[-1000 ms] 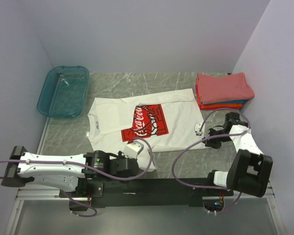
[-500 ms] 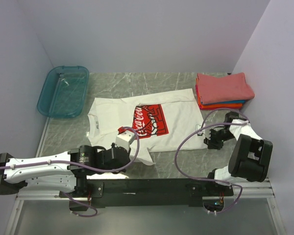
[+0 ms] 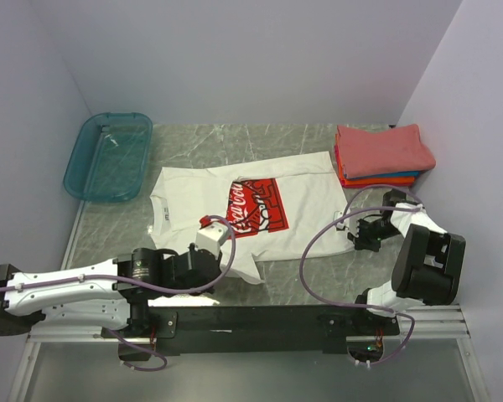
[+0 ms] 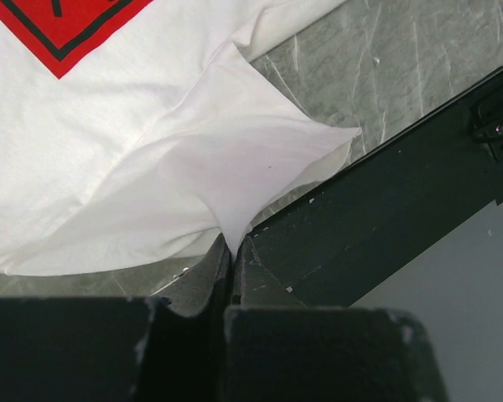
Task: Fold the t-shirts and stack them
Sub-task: Fold the tshirt
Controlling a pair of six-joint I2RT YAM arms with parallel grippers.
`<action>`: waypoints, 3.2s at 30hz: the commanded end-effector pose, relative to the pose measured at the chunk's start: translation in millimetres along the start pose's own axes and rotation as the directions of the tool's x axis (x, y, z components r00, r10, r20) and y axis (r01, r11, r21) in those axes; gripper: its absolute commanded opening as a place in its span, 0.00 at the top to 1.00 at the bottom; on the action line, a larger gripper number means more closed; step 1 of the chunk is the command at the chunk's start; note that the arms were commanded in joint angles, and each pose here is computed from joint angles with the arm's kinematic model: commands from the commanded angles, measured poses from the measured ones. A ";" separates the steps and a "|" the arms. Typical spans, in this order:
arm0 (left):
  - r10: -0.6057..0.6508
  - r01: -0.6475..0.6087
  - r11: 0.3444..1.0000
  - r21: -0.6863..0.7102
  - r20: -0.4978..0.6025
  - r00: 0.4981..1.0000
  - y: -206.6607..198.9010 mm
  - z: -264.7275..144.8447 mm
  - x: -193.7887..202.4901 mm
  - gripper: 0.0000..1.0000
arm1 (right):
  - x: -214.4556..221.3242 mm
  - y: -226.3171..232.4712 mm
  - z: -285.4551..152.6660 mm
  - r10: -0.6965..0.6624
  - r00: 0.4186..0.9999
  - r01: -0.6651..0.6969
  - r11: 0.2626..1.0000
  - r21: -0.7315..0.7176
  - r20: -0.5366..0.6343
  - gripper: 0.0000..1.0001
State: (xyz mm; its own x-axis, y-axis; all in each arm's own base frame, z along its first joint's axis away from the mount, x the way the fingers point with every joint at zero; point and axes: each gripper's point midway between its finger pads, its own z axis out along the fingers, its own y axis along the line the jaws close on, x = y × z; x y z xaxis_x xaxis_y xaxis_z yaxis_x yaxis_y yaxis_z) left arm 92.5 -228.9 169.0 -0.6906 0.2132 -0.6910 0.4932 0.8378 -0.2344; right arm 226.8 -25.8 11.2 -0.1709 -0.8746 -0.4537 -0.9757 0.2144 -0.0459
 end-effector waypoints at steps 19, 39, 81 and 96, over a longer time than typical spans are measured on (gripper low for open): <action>-0.160 0.220 0.967 -0.128 0.362 0.918 59.6 -16.7 -78.2 0.99 | -90.8 -45.7 -63.9 0.010 0.969 -0.046 0.989 0.139 0.246 1.00; -0.123 0.303 0.912 -0.277 0.518 0.846 127.4 -18.3 -148.5 0.99 | -85.6 -114.4 -61.3 0.199 0.960 -0.251 0.924 0.290 0.196 1.00; -0.090 0.337 0.867 -0.366 0.550 0.830 193.4 0.4 -193.1 1.00 | -79.9 -164.3 -37.6 0.393 0.901 -0.434 0.824 0.363 0.186 1.00; -0.086 0.323 0.869 -0.375 0.529 0.844 208.5 20.5 -208.6 1.00 | -79.0 -179.1 -16.2 0.437 0.882 -0.471 0.797 0.379 0.176 1.00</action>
State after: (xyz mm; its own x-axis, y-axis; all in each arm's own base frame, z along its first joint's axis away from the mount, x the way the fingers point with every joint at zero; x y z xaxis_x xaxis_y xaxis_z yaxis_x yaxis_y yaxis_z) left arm 335.0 -101.6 219.5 -0.4198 -0.1412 -0.8966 -0.0295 0.9894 -0.1420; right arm 390.2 -0.5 58.9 -0.5722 -0.6071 -0.5514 -0.6707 0.7333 -0.1113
